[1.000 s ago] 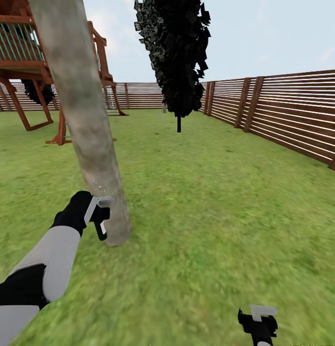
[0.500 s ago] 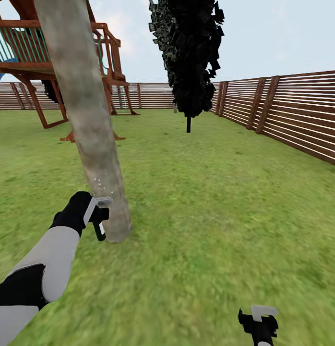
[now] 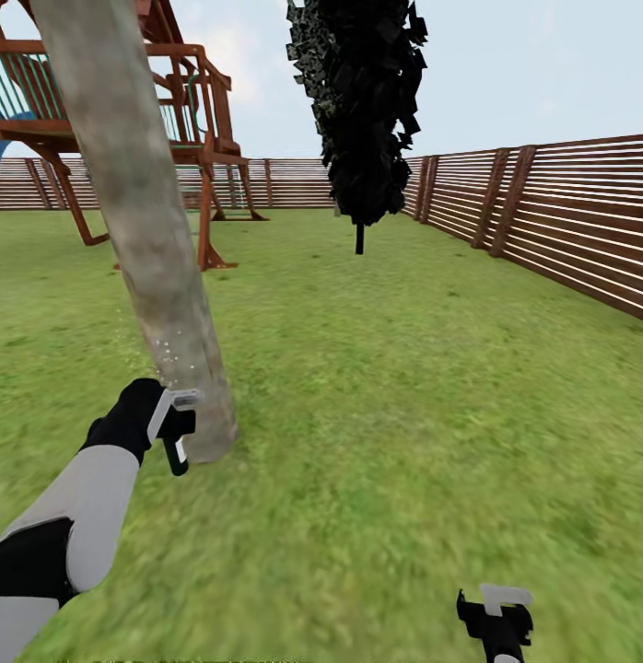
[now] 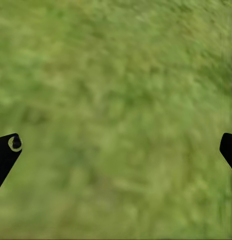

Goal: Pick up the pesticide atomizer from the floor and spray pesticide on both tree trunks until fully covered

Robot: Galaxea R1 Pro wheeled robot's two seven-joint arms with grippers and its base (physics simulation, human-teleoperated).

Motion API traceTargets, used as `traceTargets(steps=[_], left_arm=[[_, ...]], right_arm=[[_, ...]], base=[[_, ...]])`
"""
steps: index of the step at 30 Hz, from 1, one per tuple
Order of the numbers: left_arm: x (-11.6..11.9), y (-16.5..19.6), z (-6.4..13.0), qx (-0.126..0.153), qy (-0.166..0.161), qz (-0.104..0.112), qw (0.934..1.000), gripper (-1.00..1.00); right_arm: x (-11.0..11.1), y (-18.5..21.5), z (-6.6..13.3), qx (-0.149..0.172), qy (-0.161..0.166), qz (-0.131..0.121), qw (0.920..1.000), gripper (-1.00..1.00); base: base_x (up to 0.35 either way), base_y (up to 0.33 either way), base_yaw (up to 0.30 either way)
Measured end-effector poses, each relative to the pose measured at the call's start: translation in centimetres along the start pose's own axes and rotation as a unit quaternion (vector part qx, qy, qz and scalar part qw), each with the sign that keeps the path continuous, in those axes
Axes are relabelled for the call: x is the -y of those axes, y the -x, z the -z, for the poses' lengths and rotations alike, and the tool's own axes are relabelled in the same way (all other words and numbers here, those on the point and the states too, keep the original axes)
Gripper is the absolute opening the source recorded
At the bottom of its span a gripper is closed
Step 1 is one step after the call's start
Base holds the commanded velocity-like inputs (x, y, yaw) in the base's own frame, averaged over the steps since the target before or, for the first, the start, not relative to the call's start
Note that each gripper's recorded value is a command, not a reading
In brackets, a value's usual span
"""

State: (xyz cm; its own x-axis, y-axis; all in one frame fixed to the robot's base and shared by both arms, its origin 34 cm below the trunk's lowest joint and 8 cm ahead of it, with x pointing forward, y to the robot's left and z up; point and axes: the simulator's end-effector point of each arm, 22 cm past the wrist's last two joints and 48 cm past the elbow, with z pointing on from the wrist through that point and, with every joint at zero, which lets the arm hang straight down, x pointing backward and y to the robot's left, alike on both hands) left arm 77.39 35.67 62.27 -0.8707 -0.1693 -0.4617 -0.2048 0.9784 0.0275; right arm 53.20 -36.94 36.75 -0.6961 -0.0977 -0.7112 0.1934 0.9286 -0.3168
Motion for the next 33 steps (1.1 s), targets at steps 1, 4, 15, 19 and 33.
traceTargets(steps=[1, 4, 15, 19, 33], left_arm=[[0.0, 0.0, 0.0, 0.000, -0.001, 0.001, 1.0000, -1.00], [0.2, 0.0, 0.0, 0.001, -0.002, 0.002, 1.0000, -1.00], [0.5, 0.1, 0.1, 0.003, -0.003, 0.000, 1.0000, -1.00], [0.7, 0.1, 0.1, 0.003, -0.003, -0.001, 1.0000, -1.00], [0.4, 0.1, 0.1, 0.003, 0.000, -0.001, 1.0000, -1.00]], right_arm=[[-0.1, 0.0, 0.0, 0.000, 0.000, 0.000, 1.0000, 1.00], [-0.2, 0.0, 0.1, 0.000, 0.001, -0.001, 1.0000, 1.00], [-0.2, 0.0, 0.1, 0.000, 0.002, -0.001, 1.0000, 1.00], [0.0, 0.0, 0.0, 0.000, 0.000, 0.000, 1.0000, 1.00], [-3.3, -0.1, 0.1, 0.000, 0.105, 0.004, 0.9945, 1.00]], base=[[0.010, -0.276, 0.249], [0.085, -0.273, 0.267], [0.157, -0.259, 0.238], [0.166, -0.255, 0.021], [0.163, -0.253, 0.001]])
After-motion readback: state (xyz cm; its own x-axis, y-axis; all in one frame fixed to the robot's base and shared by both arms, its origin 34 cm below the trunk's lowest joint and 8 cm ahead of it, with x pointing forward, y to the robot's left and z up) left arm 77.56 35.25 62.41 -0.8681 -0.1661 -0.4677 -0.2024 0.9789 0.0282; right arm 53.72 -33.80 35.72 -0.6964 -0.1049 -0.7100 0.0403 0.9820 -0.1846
